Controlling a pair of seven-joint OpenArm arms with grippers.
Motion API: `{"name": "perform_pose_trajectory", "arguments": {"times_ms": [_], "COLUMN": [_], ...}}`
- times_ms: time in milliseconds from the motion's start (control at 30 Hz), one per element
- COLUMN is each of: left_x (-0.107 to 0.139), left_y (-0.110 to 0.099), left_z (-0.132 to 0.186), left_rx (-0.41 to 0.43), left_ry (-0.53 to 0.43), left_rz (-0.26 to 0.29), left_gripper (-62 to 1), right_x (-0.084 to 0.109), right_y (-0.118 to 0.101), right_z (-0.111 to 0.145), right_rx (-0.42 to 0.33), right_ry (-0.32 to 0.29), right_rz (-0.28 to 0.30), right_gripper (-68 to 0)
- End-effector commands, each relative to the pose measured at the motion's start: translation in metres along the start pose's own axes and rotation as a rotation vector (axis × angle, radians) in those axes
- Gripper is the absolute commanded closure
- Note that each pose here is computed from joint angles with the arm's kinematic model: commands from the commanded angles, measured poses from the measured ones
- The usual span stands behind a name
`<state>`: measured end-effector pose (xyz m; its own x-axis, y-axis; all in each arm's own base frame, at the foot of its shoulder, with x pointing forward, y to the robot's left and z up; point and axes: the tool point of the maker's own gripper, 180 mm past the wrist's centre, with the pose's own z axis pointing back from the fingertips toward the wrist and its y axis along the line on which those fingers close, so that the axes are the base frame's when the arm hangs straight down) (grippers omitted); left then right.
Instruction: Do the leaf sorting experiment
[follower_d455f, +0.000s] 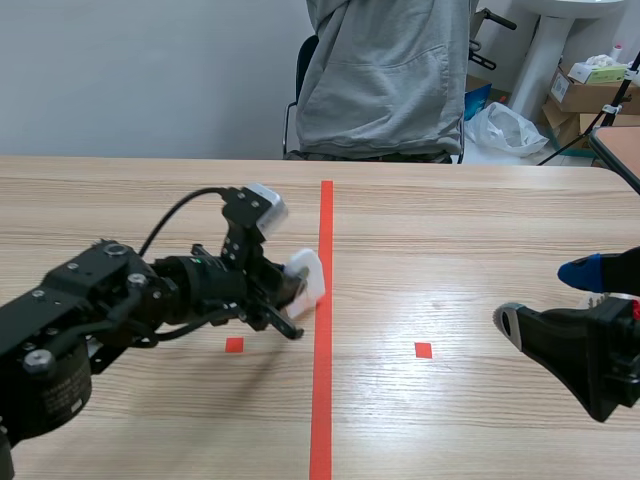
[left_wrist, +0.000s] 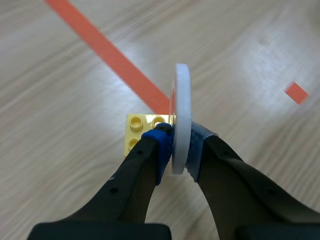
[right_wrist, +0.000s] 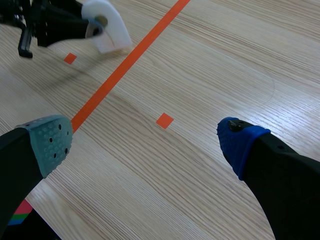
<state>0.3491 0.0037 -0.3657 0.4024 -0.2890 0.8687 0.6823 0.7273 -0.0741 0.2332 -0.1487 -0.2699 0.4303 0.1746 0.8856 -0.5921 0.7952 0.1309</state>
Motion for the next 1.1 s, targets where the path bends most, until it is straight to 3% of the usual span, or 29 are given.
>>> {"name": "perform_pose_trajectory", "arguments": {"times_ms": [0, 200, 300, 433, 567, 800, 1067], "left_x": [0.029, 0.032, 0.029, 0.025, 0.017, -0.003, -0.039], "left_y": [0.014, 0.069, 0.104, 0.145, 0.178, 0.225, 0.256], "left_z": [0.007, 0.033, 0.050, 0.073, 0.092, 0.124, 0.174], "left_rx": [0.032, 0.182, 0.306, 0.446, 0.532, 0.651, 0.746], "left_ry": [-0.081, -0.117, -0.124, -0.111, -0.092, -0.047, 0.048], "left_rz": [0.011, 0.095, 0.128, 0.144, 0.156, 0.185, 0.135], "left_gripper": [-4.0, -4.0, -4.0, -4.0, -4.0, -4.0, -4.0], "right_x": [0.014, 0.014, 0.013, 0.013, 0.013, 0.012, 0.012], "right_y": [0.002, 0.002, 0.002, 0.004, 0.005, 0.004, 0.004], "right_z": [0.000, 0.000, 0.000, -0.002, -0.002, -0.002, -0.002], "right_rx": [0.013, 0.013, 0.011, 0.010, 0.009, 0.008, 0.008], "right_ry": [-0.037, -0.037, -0.039, -0.049, -0.052, -0.048, -0.049], "right_rz": [0.030, 0.030, 0.027, 0.012, 0.005, 0.007, 0.008], "right_gripper": [-59.1, -59.1, -59.1, -59.1, -59.0, -59.0, -59.0]}}
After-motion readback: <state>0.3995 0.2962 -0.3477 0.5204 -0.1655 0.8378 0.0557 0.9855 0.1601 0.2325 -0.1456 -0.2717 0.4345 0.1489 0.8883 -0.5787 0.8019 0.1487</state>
